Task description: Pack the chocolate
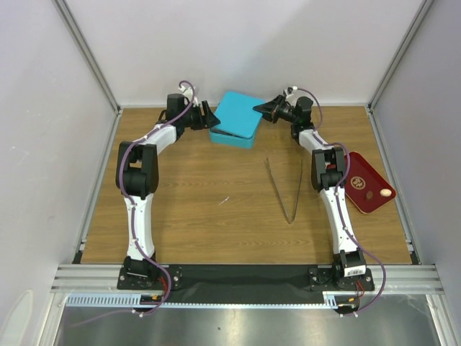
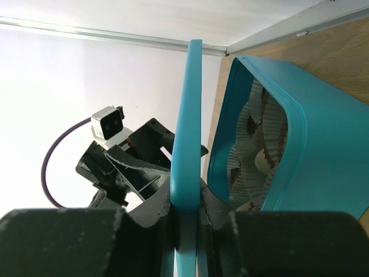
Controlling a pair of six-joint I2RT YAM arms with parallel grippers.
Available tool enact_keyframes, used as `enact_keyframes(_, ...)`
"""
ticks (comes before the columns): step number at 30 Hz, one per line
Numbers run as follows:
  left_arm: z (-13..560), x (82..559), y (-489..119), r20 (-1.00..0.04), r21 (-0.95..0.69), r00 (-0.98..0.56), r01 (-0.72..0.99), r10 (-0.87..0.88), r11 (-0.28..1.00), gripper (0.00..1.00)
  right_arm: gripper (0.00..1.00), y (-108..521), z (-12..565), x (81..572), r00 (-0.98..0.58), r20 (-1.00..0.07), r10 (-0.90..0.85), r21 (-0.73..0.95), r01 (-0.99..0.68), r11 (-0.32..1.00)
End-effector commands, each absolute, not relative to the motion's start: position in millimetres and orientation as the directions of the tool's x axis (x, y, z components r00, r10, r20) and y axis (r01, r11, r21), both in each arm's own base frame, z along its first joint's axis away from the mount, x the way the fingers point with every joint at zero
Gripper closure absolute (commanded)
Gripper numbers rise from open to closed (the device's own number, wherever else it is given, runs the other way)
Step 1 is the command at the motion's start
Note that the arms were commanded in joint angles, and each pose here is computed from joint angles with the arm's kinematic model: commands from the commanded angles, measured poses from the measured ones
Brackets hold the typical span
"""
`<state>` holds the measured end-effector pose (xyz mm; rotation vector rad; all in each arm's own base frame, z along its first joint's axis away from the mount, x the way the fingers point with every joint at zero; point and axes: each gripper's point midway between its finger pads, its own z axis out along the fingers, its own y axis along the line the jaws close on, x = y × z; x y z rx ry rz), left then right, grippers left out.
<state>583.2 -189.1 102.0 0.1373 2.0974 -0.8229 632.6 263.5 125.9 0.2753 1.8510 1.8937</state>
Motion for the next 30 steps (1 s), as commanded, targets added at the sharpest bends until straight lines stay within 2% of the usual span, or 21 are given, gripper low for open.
enact_keyframes(1,117.5,594.3,-183.4,-0.788,-0.484,-0.587,0.406,-0.185,0.775,0.30,1.00,271.8,151.4,625.1,-0.867,-0.248,0.433,0.962,-0.273,0.005)
enact_keyframes(12,124.1,593.9,-183.6,-0.797,-0.491,-0.572,0.428,-0.193,0.759,0.27,1.00,271.9,142.3,628.0,-0.868,-0.243,0.433,0.966,-0.256,0.029)
enact_keyframes(30,96.9,599.0,-184.0,-0.749,-0.525,-0.630,0.376,-0.205,0.763,0.30,1.00,273.5,121.7,629.4,-0.882,-0.211,0.422,0.977,-0.208,0.053)
